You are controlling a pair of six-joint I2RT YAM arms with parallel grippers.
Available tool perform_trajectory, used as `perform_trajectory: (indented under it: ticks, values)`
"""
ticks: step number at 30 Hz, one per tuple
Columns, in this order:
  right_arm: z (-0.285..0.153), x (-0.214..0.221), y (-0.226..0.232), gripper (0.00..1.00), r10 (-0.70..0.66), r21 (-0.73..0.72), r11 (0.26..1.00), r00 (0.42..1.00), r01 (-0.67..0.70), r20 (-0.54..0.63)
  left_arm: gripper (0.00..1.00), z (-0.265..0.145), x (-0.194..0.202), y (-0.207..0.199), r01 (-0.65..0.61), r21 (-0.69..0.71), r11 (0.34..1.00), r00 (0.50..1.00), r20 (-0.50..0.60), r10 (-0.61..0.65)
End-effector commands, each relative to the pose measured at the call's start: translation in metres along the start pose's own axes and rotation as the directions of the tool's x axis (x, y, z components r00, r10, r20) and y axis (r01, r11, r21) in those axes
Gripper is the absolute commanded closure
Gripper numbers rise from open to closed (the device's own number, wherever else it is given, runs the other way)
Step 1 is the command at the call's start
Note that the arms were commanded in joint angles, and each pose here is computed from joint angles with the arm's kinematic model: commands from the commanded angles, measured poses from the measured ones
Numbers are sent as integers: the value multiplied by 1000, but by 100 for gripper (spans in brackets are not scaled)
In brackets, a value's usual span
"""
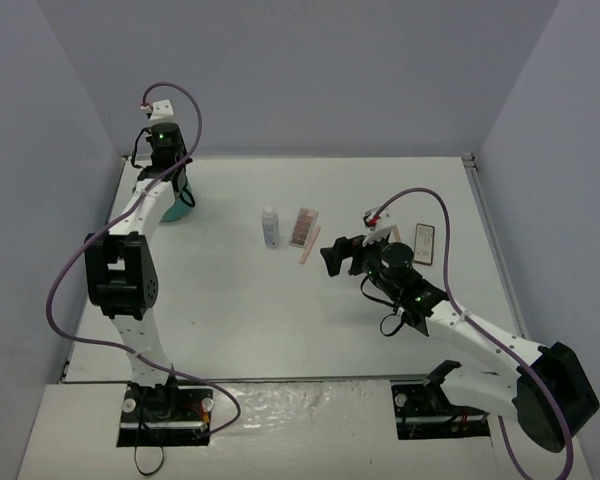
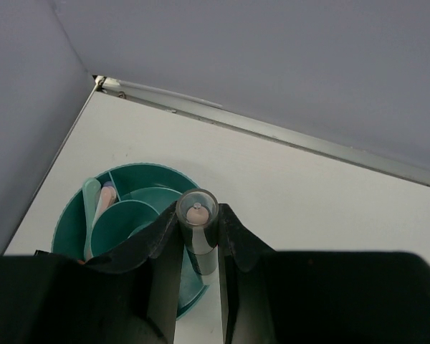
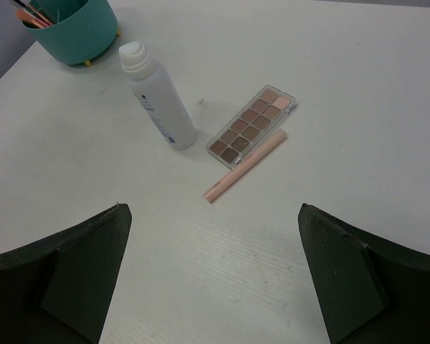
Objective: Organize the makeup
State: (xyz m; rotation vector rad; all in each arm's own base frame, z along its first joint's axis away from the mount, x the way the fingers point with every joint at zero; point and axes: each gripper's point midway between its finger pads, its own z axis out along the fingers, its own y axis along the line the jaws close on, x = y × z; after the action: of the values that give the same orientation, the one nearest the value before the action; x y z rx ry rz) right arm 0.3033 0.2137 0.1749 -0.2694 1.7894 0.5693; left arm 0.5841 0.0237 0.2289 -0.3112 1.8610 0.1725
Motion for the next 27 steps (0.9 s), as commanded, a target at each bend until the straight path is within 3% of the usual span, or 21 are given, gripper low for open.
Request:
perform_trajectory:
  ticks: [1,11,27]
  values:
    - [4,-31,10,0,5,-34,999,994,-1,111,100,2,-39,6,-9,-4,1000,995,95,9]
    - [6,-28,12,0,-1,-50,999,995,6,98,100,14,-6,21,-83,-39,996,996,4,84]
    - [2,-32,16,0,6,-68,998,994,1,109,100,-8,15,45,-253,-65,965,967,-57,250]
